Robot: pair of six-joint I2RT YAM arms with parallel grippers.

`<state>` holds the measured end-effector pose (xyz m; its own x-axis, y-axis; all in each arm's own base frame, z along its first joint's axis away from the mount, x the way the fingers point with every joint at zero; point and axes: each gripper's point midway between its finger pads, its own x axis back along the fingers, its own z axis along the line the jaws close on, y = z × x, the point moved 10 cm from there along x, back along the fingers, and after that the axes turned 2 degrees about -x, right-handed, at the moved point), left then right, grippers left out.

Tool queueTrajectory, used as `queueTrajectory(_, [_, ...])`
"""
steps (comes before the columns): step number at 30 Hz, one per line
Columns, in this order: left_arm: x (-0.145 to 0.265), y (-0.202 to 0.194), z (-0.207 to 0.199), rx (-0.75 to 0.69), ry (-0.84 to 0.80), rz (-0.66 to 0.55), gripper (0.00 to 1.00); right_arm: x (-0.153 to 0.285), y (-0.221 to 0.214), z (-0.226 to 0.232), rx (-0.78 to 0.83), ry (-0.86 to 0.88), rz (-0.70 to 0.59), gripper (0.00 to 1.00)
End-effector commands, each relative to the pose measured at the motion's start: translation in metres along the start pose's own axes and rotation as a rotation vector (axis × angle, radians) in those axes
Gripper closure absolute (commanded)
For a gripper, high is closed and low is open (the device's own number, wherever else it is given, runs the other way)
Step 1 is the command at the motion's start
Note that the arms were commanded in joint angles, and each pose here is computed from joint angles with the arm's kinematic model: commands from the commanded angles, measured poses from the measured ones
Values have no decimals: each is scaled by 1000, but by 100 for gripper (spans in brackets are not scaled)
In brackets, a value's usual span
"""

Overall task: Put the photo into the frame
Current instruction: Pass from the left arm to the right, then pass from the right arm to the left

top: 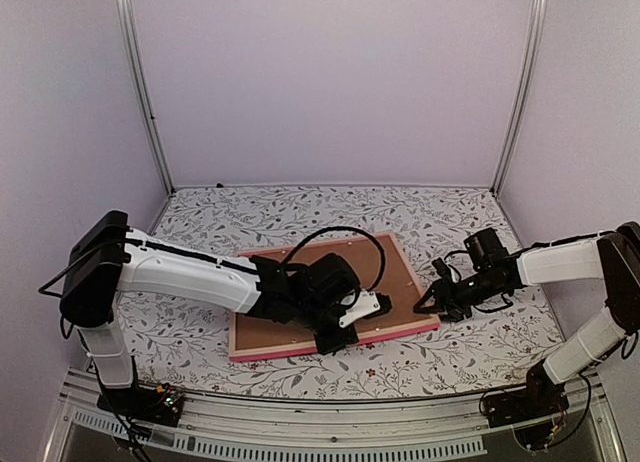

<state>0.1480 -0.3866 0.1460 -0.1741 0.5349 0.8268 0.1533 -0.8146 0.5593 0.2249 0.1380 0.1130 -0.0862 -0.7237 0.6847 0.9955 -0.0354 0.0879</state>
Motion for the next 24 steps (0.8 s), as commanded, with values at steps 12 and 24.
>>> queueTrajectory(12, [-1,-2,-2,5,168,-12,51,9,9,20,30,71,-21,66])
queueTrajectory(24, [-9,-5,-23,-132,399,45,18,28,18,48,69,133,-31,61])
